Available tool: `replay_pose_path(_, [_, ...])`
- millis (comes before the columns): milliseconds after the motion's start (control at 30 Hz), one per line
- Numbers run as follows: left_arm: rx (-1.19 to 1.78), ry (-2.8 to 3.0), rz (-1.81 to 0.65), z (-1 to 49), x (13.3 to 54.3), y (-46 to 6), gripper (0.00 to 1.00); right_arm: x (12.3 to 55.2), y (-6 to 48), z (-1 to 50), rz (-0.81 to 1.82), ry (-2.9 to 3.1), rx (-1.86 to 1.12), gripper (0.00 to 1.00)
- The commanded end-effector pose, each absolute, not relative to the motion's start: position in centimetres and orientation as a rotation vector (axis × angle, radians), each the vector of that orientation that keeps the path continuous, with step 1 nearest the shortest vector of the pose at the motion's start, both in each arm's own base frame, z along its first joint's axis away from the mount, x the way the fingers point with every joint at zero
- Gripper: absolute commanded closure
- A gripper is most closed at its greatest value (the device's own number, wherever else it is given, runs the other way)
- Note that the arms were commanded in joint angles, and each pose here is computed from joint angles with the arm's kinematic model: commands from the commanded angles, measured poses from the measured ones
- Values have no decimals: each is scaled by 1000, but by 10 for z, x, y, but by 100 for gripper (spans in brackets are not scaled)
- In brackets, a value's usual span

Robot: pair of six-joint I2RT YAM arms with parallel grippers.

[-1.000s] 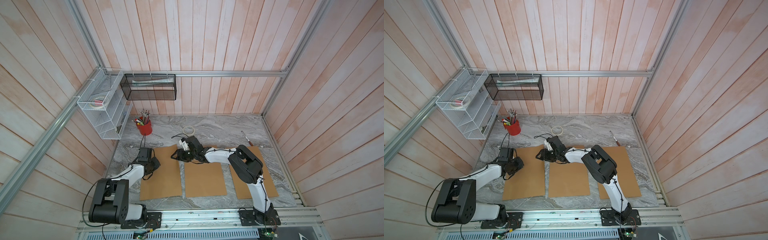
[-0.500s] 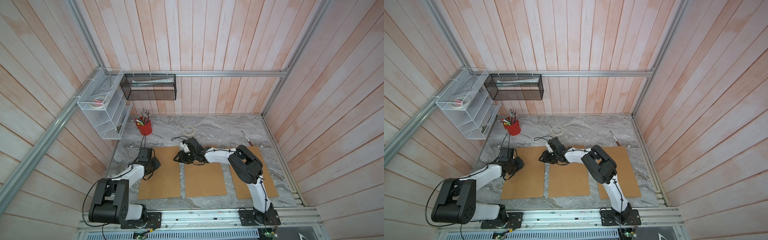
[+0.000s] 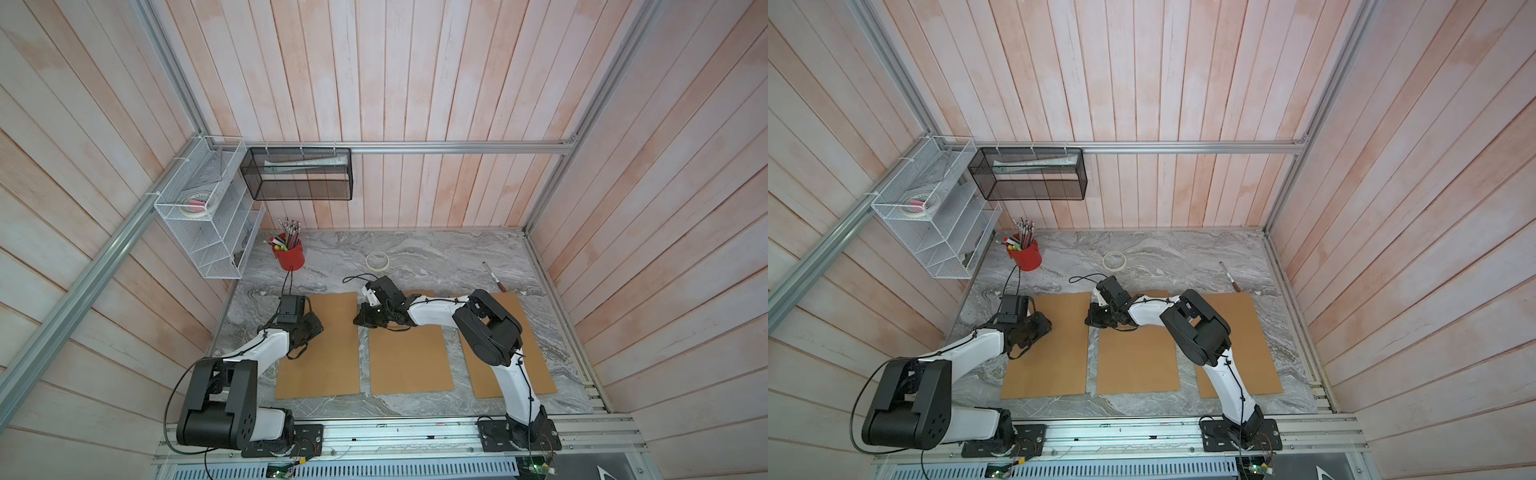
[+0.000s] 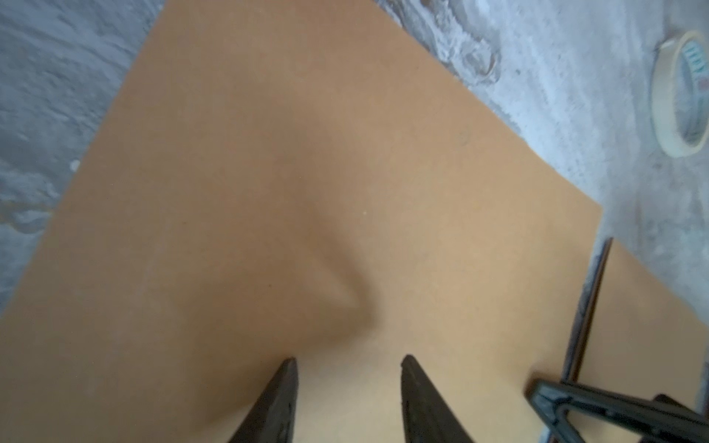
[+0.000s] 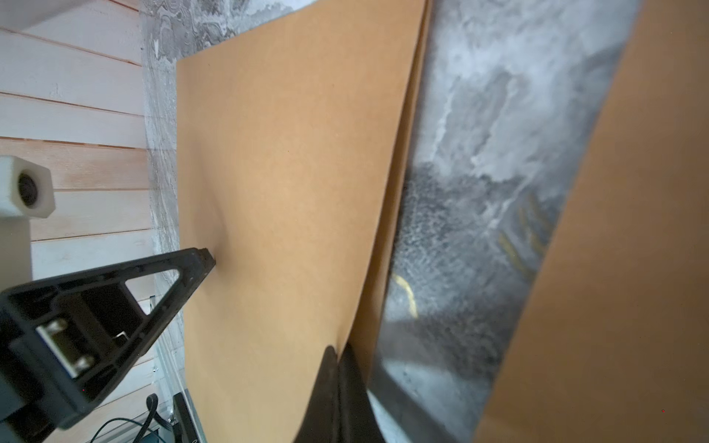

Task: Open the file bag
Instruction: Pick up the file bag from the center of the board.

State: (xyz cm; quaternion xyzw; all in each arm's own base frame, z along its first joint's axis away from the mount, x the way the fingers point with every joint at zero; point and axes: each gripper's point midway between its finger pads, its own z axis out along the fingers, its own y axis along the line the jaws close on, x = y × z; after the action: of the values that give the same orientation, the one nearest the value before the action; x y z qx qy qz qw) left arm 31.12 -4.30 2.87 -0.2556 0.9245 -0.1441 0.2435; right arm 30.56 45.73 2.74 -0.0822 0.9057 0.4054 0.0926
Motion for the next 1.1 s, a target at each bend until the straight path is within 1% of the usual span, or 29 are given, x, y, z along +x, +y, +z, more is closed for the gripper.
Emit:
replay_pose_path(0, [-727,2621,-328,19,289,-38,45,307,465,36,1197,2648,-296,100])
replay_pose_path(67, [-713,2589,-337,32,298,-38,39,310,464,42,1188,2629,-308,100])
replay_pose_path(267, [-669,2504,-404,70,323,-46,31,317,463,61,1187,2562,-355,100])
replay_pose_path(500, [-591,2448,-423,106,351,-54,20,325,462,105,1154,2447,-472,100])
replay_pose_path(700, [-499,2398,-475,145,378,-77,12,333,459,139,1070,2374,-547,100])
replay_pose_path(833, [-425,2370,-478,170,394,-97,11,337,455,152,1006,2355,-574,100])
replay_pose_path(1067, [-334,2345,-462,195,410,-122,11,341,449,162,943,2339,-586,100])
